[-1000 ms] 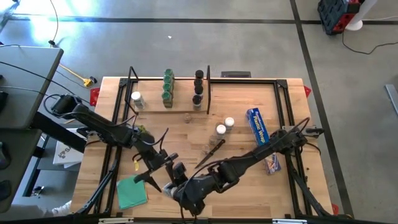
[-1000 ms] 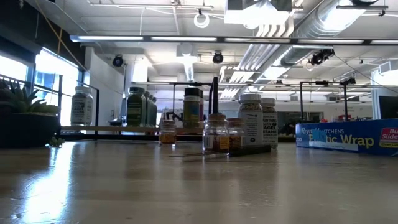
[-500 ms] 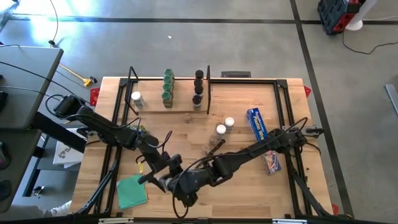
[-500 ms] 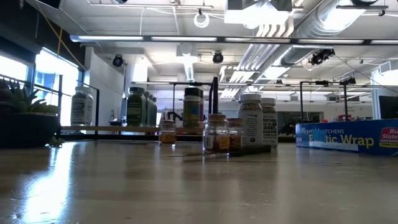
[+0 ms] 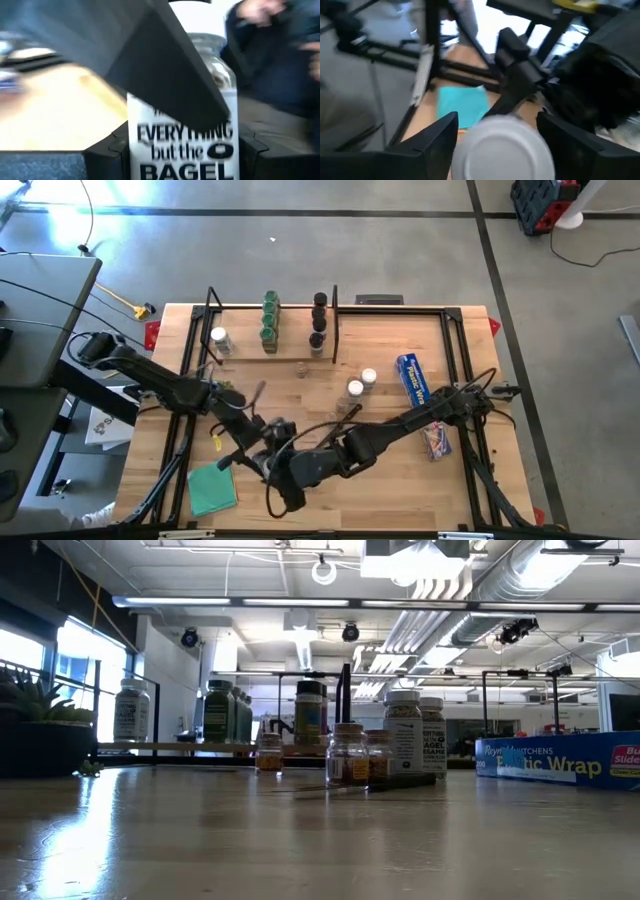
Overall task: Shelf spices
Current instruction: Put the white lid seasoning bottle on the shelf
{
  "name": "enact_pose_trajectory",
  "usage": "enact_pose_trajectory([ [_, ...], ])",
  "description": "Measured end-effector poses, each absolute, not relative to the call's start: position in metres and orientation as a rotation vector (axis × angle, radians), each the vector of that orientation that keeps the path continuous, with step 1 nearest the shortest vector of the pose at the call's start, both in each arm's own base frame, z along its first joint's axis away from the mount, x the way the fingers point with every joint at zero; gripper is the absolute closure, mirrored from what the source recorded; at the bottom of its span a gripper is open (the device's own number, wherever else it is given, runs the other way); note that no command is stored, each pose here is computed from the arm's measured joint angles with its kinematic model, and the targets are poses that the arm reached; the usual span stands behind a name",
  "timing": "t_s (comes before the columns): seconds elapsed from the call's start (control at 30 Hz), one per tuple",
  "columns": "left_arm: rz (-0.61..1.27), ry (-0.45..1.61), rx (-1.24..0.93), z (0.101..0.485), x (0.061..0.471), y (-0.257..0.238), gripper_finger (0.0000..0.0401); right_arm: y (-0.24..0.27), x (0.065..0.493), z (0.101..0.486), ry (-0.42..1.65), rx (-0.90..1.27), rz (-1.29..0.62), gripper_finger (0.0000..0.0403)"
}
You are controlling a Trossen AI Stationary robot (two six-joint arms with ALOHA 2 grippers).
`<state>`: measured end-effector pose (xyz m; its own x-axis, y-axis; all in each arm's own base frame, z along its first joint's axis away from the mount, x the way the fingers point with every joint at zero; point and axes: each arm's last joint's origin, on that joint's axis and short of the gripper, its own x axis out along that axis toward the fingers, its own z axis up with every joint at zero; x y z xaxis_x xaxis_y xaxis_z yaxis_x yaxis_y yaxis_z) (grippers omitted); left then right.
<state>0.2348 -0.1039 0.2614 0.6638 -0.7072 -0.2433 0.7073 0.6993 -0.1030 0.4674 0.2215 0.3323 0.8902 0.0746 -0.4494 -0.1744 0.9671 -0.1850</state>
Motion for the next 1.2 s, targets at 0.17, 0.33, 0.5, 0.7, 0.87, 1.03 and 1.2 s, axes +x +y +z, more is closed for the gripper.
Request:
enact_pose_trajectory([
  [0.17, -0.458, 0.238, 0.16, 0.279, 0.213, -0.096, 0.0213, 0.22, 0.457, 0.346, 0.424, -0.256, -0.105, 0.0132],
  [0.33, -0.09, 0.213, 0.319, 0.289, 0.198, -0.094, 0.0213, 0.222, 0.448, 0.352, 0.368, -0.26, -0.395, 0.0131],
  [0.5, 0.342, 0.242, 0.484, 0.289, 0.194, -0.093, 0.0213, 0.219, 0.448, 0.352, 0.345, -0.143, -0.439, 0.013],
  [0.7, 0.453, 0.253, 0.612, 0.285, 0.199, -0.105, 0.0213, 0.208, 0.451, 0.351, 0.319, -0.042, -0.528, 0.013],
  [0.87, 0.498, 0.259, 0.726, 0.284, 0.201, -0.119, 0.0213, 0.207, 0.447, 0.351, 0.297, -0.041, -0.611, 0.013],
  [1.03, 0.502, 0.206, 0.78, 0.29, 0.2, -0.137, 0.0213, 0.212, 0.439, 0.361, 0.276, -0.033, -0.611, 0.013],
  [1.2, 0.468, 0.13, 0.805, 0.299, 0.194, -0.154, 0.0213, 0.216, 0.427, 0.377, 0.233, 0.068, -0.584, 0.013],
])
